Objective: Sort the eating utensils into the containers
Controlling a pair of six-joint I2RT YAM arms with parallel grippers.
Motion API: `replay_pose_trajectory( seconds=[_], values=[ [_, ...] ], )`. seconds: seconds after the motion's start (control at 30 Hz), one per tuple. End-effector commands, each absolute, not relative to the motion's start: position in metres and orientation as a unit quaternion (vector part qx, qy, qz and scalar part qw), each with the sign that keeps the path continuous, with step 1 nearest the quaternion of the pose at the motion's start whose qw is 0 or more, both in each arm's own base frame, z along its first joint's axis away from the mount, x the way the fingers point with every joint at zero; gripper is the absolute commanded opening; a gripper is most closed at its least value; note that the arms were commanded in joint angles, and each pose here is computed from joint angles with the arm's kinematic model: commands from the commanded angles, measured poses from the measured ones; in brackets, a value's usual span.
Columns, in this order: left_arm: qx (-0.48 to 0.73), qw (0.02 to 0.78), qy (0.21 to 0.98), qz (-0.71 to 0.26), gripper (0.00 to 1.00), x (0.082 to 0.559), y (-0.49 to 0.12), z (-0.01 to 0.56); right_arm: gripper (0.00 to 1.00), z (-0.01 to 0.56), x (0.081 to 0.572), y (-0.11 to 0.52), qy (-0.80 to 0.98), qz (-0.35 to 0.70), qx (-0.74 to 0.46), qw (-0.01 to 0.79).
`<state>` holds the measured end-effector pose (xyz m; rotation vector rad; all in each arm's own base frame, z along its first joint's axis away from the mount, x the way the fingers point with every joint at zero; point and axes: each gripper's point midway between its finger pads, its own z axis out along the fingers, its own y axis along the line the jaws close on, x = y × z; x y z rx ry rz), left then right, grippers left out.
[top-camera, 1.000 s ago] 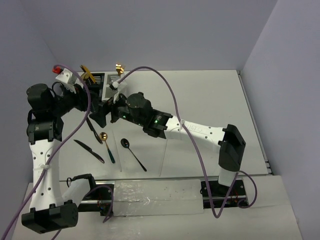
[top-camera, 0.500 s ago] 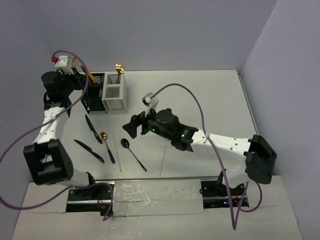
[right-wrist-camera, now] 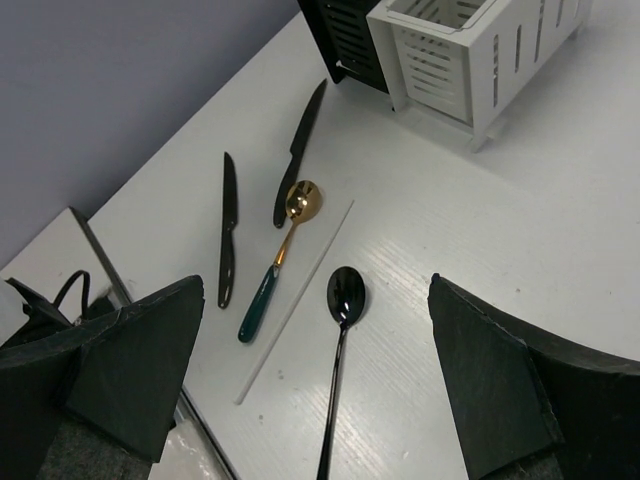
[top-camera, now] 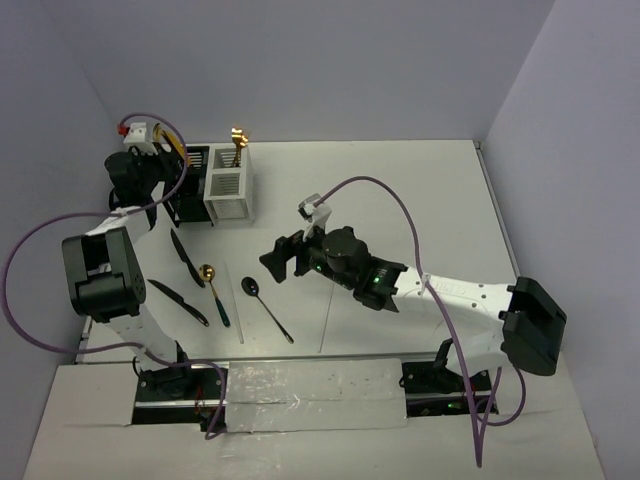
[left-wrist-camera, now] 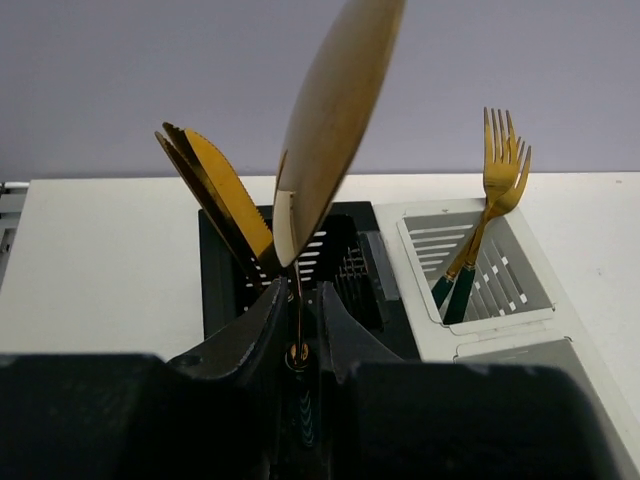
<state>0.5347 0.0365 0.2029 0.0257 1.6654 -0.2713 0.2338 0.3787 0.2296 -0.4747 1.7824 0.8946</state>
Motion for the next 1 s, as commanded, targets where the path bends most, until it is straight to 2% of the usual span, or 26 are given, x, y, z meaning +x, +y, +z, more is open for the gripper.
replay_pose_trajectory(
  seconds=[0.0,0.2,0.57,0.63,0.7,0.73,0.97],
  values=[
    [0.024,0.717,0.687,-0.115,0.0,0.54,0.037,0.232,1.0,0.254,0.233,0.371,0.727,0.375,-0.191,0.543],
    [0.017,0.716,0.691,-0.097,0.09,0.538,0.043,0.204,1.0,0.259,0.236,0.367,0.727,0.364,-0.188,0.55],
    [-0.017,0.693,0.71,-0.119,0.3,0.533,0.046,0.169,1.0,0.252,0.244,0.348,0.755,0.325,-0.15,0.549],
    [-0.018,0.697,0.707,-0.12,0.34,0.531,0.048,0.17,1.0,0.249,0.245,0.342,0.761,0.316,-0.142,0.549],
    [-0.015,0.698,0.706,-0.12,0.42,0.527,0.046,0.172,1.0,0.248,0.246,0.334,0.763,0.31,-0.126,0.554],
    [-0.016,0.695,0.709,-0.12,0.49,0.526,0.046,0.172,1.0,0.248,0.246,0.332,0.763,0.309,-0.12,0.555],
    [-0.06,0.694,0.711,-0.1,0.56,0.52,0.061,0.208,1.0,0.222,0.256,0.286,0.805,0.213,-0.054,0.551]
  ],
)
